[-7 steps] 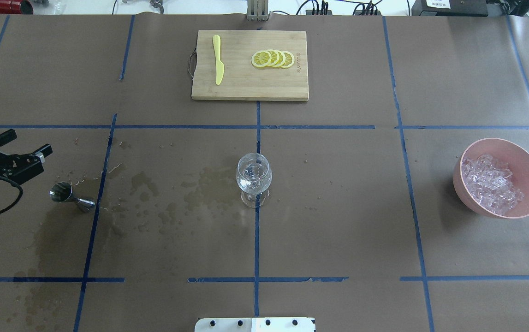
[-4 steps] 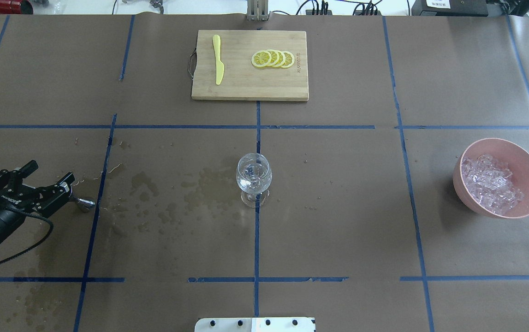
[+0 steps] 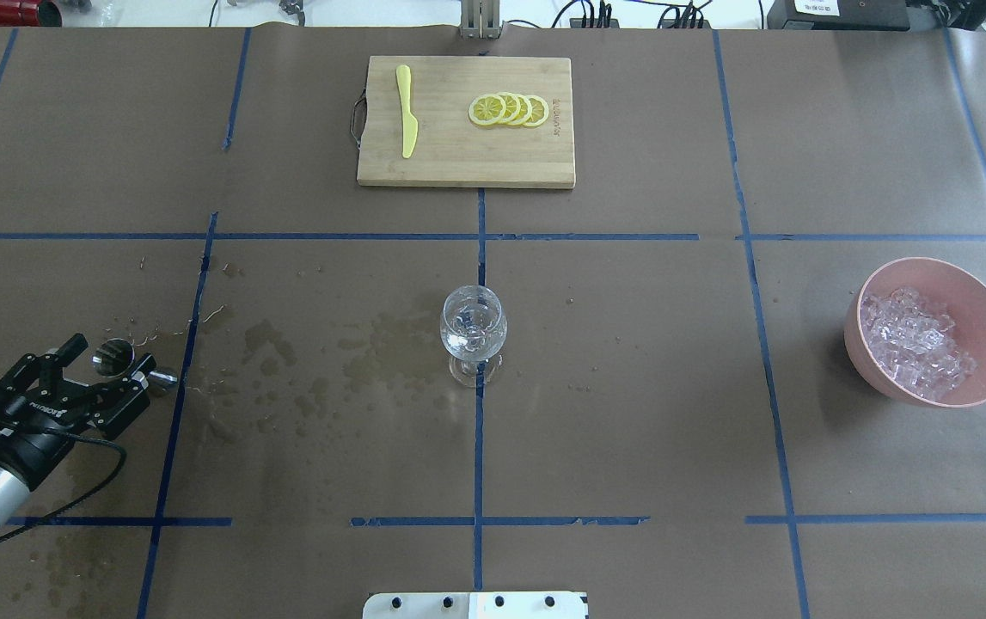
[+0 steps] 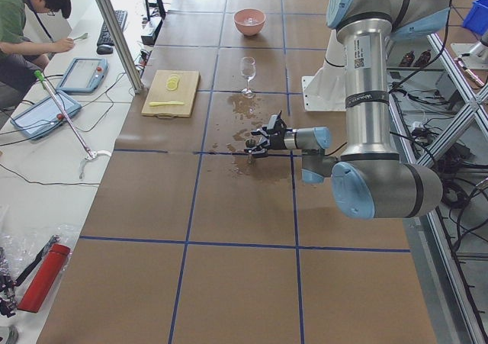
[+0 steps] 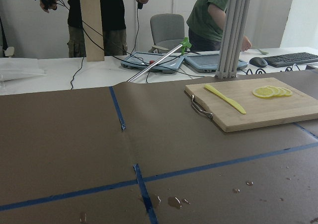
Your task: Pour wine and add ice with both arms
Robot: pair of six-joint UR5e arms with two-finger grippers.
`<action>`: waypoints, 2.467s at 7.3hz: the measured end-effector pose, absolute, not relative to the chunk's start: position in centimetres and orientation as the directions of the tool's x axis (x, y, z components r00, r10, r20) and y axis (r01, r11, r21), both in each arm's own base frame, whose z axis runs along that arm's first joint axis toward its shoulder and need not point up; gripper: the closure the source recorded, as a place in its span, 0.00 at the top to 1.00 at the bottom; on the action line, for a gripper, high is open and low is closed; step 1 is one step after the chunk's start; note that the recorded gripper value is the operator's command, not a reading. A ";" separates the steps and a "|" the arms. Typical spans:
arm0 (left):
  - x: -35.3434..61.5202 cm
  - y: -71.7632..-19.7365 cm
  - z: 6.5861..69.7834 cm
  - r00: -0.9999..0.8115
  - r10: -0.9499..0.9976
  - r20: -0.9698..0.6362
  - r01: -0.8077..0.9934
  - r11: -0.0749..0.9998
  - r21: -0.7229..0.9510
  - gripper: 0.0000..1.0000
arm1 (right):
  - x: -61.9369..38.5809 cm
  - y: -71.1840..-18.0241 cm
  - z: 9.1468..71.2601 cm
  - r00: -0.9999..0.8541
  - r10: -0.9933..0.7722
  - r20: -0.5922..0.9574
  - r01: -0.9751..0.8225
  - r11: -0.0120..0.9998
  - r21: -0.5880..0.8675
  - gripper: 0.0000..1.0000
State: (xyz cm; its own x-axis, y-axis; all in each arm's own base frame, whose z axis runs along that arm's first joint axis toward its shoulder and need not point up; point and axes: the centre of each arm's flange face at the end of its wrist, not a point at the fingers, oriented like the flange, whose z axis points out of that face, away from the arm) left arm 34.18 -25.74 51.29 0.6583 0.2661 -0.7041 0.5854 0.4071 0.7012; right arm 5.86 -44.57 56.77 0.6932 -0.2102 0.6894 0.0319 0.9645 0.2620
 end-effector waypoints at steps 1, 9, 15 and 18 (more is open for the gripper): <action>35.3 -25.6 51.8 0.665 0.261 -0.700 0.585 0.400 0.705 1.00 | 5.9 -44.6 56.8 0.693 -0.210 0.689 0.032 0.965 0.262 1.00; 38.2 -25.4 55.3 0.676 0.233 -0.699 0.585 0.406 0.702 0.44 | 5.9 -44.6 56.9 0.694 -0.210 0.689 0.033 0.965 0.261 1.00; 38.5 -25.1 55.5 0.676 0.237 -0.698 0.581 0.411 0.702 0.01 | 5.9 -44.6 56.9 0.695 -0.209 0.688 0.033 0.965 0.260 1.00; 38.1 -25.2 54.8 0.661 0.238 -0.712 0.600 0.402 0.692 0.00 | 5.9 -44.6 57.0 0.695 -0.210 0.687 0.034 0.965 0.260 1.00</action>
State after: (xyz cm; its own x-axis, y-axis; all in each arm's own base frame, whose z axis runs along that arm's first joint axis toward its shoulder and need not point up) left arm 38.10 -25.16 54.83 0.6611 0.2380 -0.7115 0.5996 0.4024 0.6917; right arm 5.88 -44.56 56.97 0.6953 -0.2097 0.6875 0.0337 0.9650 0.2602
